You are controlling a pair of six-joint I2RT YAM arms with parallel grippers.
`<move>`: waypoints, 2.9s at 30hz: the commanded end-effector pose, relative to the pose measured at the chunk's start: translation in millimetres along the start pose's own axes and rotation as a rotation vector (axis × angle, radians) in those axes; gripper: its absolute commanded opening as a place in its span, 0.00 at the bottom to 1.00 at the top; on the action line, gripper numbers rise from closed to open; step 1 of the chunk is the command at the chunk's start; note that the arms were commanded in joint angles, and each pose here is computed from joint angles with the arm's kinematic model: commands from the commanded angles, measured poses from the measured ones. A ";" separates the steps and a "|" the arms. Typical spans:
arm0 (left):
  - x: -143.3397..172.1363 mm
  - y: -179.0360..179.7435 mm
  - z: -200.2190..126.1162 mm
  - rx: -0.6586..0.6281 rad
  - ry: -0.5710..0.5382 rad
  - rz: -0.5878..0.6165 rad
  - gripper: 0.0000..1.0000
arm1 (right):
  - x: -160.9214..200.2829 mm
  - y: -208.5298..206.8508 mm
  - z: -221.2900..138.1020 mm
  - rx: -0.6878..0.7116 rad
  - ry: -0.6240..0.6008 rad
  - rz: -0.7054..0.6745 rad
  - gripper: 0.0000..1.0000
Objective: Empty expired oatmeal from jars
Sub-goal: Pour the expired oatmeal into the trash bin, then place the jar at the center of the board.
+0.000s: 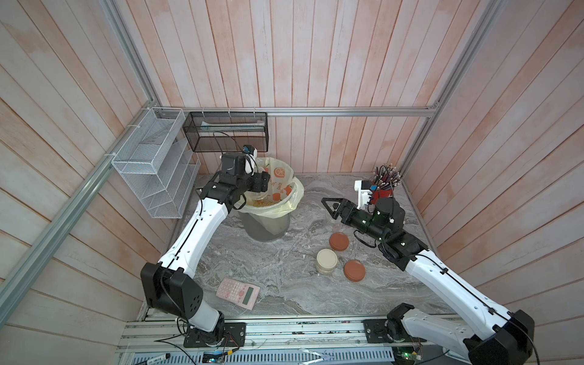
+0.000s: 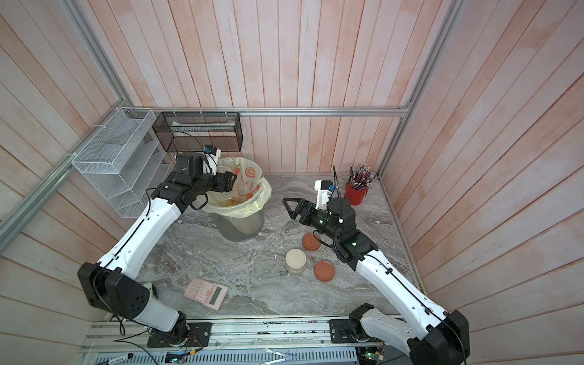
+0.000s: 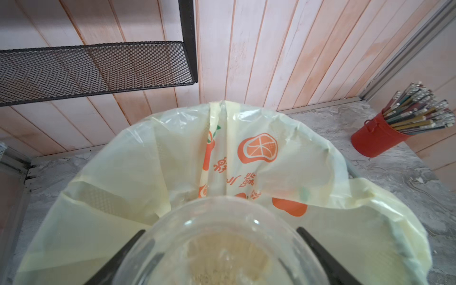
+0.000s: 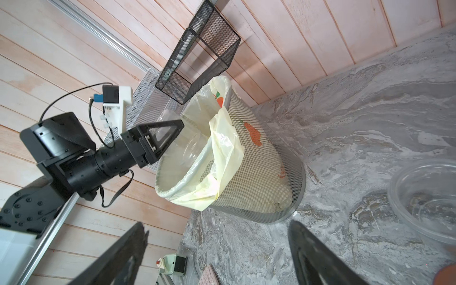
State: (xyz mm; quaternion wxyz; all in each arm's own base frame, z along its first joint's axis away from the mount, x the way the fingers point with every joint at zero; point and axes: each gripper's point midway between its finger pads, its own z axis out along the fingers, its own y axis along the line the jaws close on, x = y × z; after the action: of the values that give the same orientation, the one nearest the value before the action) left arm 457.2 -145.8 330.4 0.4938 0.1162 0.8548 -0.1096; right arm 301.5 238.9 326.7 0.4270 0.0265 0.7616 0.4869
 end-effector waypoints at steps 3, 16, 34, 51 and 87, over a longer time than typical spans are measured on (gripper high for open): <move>-33.4 3.0 -31.1 0.013 -0.249 0.003 0.19 | -8.9 20.5 3.3 -0.041 -0.036 -0.038 0.91; 1.3 -2.8 -17.1 -0.030 -0.110 0.031 0.09 | -2.8 29.9 7.1 -0.060 -0.008 -0.069 0.90; -57.1 0.6 -50.5 0.076 -0.263 -0.144 0.11 | -1.8 31.4 11.3 -0.085 -0.039 -0.041 0.90; -72.1 -24.5 -120.3 0.409 -0.557 -0.726 0.13 | 0.1 83.2 40.6 -0.321 -0.147 0.165 0.97; -21.9 -10.9 -177.9 0.569 -0.699 -1.204 0.13 | 53.1 160.3 122.3 -0.473 -0.089 0.416 0.98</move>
State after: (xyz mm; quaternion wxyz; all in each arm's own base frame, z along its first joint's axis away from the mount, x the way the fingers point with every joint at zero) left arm 336.2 -109.5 407.3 0.5246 -0.3026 0.5480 -0.5770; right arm 288.5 433.4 378.9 0.3475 0.0893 0.6114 0.7053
